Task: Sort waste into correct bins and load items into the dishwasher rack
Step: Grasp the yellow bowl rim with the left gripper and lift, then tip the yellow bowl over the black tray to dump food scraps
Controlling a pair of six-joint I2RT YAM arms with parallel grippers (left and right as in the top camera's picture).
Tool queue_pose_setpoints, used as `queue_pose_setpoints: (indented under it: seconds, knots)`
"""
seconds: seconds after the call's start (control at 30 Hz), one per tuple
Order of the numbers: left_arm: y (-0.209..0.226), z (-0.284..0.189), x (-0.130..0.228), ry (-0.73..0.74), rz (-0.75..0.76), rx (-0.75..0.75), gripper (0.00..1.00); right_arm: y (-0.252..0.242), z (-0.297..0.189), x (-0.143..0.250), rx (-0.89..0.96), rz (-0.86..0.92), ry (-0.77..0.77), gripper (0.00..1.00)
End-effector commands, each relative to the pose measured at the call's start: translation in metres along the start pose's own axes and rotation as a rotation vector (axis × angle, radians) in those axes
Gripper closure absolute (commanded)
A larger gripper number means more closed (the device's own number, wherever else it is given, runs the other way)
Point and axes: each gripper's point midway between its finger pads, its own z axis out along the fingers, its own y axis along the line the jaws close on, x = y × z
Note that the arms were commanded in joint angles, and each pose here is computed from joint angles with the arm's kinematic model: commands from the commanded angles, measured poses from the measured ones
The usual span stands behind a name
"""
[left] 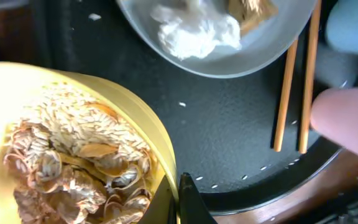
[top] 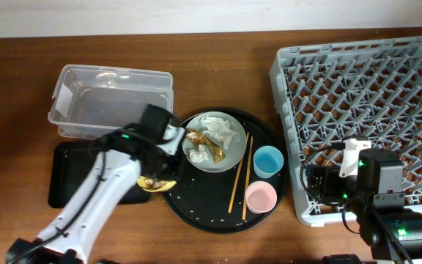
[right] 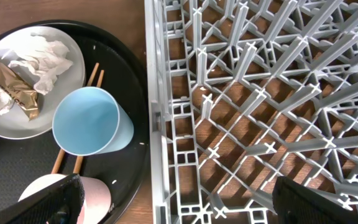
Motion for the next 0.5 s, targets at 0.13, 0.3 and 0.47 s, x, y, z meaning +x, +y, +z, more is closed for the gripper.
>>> queue_pose_setpoints:
  seconds: [0.13,0.3,0.47]
  knots:
    - [0.039,-0.042,-0.015,-0.198,-0.07,0.389,1.0,0.002,-0.005,-0.007,-0.007,0.007,-0.019,0.02]
    - [0.078,-0.073,-0.014,-0.403,-0.25,0.592,1.0,0.002,-0.005,-0.007,-0.007,0.007,-0.019,0.02]
    - [0.105,-0.116,-0.016,-0.626,-0.394,0.774,1.0,0.002,-0.005,-0.006,-0.007,0.007,-0.019,0.02]
